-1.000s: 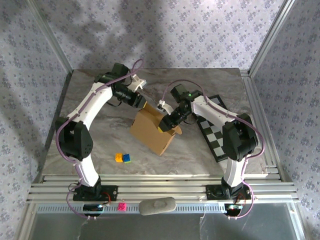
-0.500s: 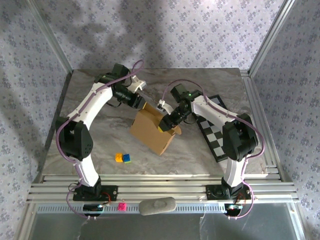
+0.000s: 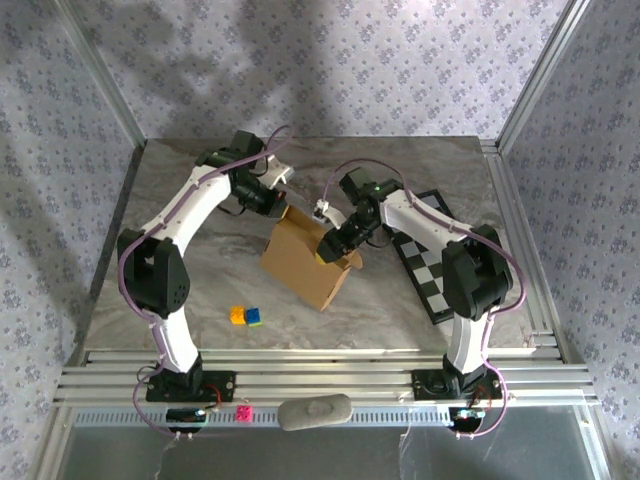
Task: Fold the paper box
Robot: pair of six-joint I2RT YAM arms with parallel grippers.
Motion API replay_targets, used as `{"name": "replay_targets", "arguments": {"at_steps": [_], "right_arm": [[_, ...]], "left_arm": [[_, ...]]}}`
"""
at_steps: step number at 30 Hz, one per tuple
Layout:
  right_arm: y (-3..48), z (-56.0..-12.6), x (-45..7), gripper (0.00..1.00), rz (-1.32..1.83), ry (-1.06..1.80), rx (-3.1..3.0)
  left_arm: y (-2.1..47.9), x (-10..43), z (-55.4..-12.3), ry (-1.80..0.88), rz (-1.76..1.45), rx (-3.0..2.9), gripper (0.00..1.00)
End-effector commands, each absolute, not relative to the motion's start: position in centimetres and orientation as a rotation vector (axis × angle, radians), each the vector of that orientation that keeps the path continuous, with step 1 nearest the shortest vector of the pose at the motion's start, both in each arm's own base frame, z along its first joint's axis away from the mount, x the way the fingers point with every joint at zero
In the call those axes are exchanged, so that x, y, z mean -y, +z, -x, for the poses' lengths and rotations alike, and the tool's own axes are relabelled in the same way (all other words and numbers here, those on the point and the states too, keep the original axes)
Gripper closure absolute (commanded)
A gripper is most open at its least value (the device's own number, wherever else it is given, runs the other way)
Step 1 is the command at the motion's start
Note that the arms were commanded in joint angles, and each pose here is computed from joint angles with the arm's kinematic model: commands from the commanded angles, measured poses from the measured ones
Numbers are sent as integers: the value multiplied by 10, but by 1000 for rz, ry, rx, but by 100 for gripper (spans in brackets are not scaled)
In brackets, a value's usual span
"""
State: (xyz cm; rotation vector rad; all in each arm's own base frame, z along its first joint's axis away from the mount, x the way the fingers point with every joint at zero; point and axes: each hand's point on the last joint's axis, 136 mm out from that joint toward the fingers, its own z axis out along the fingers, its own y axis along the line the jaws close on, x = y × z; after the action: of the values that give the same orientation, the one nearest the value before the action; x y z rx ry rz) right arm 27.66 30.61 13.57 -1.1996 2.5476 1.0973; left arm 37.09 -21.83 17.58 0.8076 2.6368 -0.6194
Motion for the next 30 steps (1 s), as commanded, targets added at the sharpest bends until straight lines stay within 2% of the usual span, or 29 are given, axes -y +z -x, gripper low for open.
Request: {"name": "replay_targets", "arguments": {"at_steps": [1,30], "right_arm": [[139,-287,-308,61,1198,1055,-2542],[129,-315,-307,57,1165,920,-2571]], "left_arm": [[175,218,-366,-607,-760,-2676,100],[159,206,-358,-577,-565,-2638,100]]}}
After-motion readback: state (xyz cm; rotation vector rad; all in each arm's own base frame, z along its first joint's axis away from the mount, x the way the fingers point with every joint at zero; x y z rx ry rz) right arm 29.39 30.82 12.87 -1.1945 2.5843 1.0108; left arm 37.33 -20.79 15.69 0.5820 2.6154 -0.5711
